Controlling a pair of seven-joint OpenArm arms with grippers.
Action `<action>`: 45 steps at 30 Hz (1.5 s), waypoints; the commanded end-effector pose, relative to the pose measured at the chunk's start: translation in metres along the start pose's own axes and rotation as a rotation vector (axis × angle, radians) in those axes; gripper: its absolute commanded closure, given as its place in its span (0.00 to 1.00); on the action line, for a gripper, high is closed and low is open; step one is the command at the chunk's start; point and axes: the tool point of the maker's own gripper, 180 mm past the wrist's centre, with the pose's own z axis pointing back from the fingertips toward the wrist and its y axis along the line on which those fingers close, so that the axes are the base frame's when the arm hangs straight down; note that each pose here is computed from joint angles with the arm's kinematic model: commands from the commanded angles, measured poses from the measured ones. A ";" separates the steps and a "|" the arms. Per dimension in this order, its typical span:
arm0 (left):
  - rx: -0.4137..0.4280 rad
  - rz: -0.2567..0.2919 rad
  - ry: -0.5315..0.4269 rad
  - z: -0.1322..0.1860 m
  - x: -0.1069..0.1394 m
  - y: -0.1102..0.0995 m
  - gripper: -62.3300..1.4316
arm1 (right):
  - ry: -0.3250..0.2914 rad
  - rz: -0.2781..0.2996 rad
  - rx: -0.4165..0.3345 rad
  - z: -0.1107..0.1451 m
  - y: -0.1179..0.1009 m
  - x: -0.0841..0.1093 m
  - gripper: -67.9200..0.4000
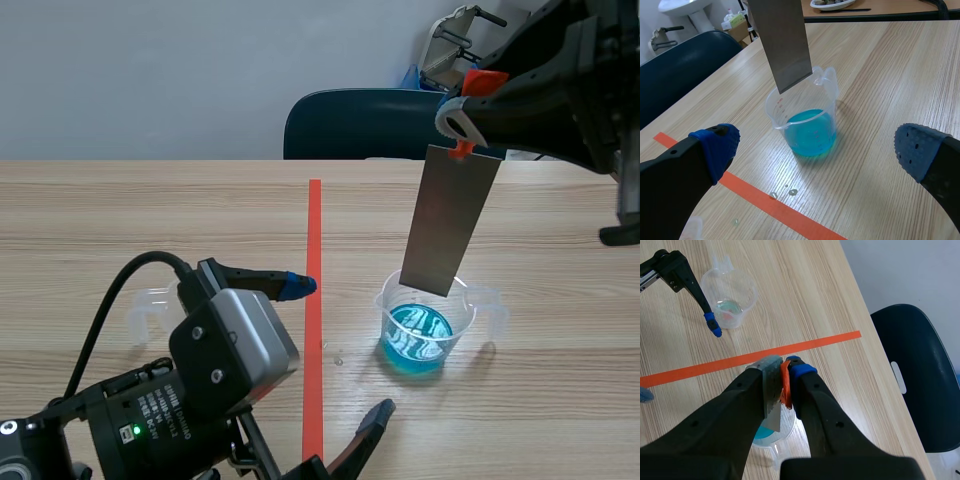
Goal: Do the redox reaction experiment
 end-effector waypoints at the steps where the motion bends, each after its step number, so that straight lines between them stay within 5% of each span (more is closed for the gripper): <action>1: 0.014 -0.003 -0.038 -0.002 0.012 0.004 0.00 | -0.016 0.018 -0.017 0.003 -0.004 0.006 0.99; 37: 0.015 -0.003 -0.039 -0.002 0.012 0.004 0.00 | -0.013 0.018 -0.017 0.003 -0.004 0.006 0.99; 39: 0.015 -0.003 -0.039 -0.002 0.012 0.004 0.14 | -0.013 0.018 -0.017 0.003 -0.004 0.006 0.99; 45: 0.015 -0.003 -0.033 -0.002 0.011 0.004 0.87 | -0.012 0.018 -0.017 0.003 -0.004 0.006 0.99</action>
